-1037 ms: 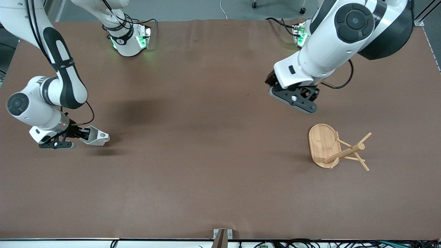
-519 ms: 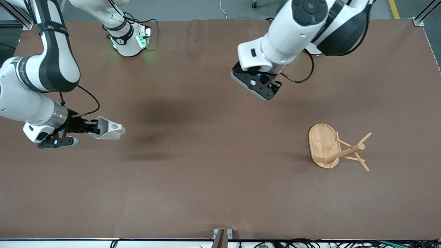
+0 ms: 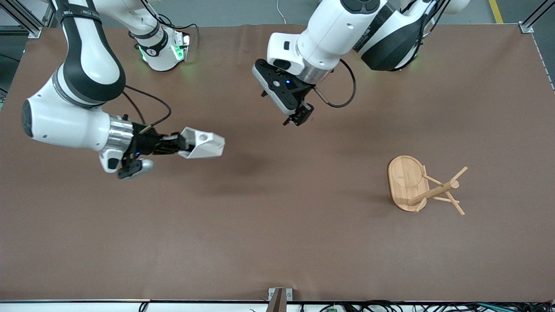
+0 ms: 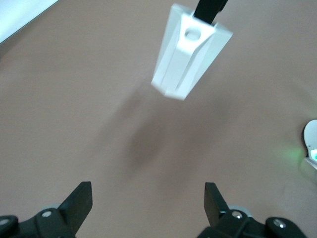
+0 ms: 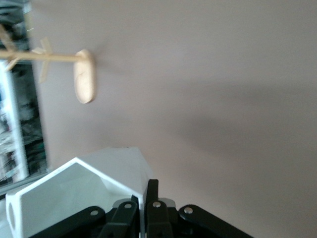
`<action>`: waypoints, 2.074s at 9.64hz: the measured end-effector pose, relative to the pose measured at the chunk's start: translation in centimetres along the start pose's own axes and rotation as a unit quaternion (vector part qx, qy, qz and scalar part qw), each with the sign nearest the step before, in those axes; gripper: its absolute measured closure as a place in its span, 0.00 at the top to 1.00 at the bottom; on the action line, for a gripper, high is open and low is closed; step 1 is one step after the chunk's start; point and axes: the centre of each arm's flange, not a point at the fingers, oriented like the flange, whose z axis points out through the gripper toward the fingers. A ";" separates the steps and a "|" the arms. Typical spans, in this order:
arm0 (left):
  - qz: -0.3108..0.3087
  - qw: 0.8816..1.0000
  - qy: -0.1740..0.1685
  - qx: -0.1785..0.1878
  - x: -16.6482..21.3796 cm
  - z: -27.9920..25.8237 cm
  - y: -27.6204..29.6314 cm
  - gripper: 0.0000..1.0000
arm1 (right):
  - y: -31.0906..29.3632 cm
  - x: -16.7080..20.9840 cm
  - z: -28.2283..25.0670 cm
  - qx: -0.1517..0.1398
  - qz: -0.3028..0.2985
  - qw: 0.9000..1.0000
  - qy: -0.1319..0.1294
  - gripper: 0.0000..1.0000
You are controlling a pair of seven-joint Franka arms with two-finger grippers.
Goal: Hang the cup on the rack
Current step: 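Grasp the cup with the left gripper beside the right gripper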
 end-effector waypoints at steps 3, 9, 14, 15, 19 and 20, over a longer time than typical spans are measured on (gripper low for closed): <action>0.037 0.999 0.032 -0.013 1.0 0.9 3.1 1.00 | -1.7 -1.3 1.7 0.114 -0.031 0.992 -0.049 0.04; 0.067 0.997 0.039 -0.022 1.3 2.8 5.0 1.00 | -3.8 -1.8 2.7 0.165 -0.035 0.984 -0.058 0.04; 0.075 0.996 0.052 -0.020 1.6 3.1 4.7 0.98 | -4.8 -2.6 1.6 0.177 -0.041 0.982 -0.056 0.04; 0.081 0.995 0.056 -0.019 1.7 3.0 4.7 0.92 | -4.8 -2.7 1.6 0.177 -0.040 0.982 -0.056 0.04; 0.099 0.993 0.058 -0.019 1.7 3.0 4.9 0.74 | -4.7 -2.6 1.5 0.178 -0.037 0.982 -0.053 0.04; 0.100 0.993 0.059 -0.019 1.8 2.9 4.9 0.74 | -4.7 -2.7 1.4 0.178 -0.035 0.982 -0.053 0.04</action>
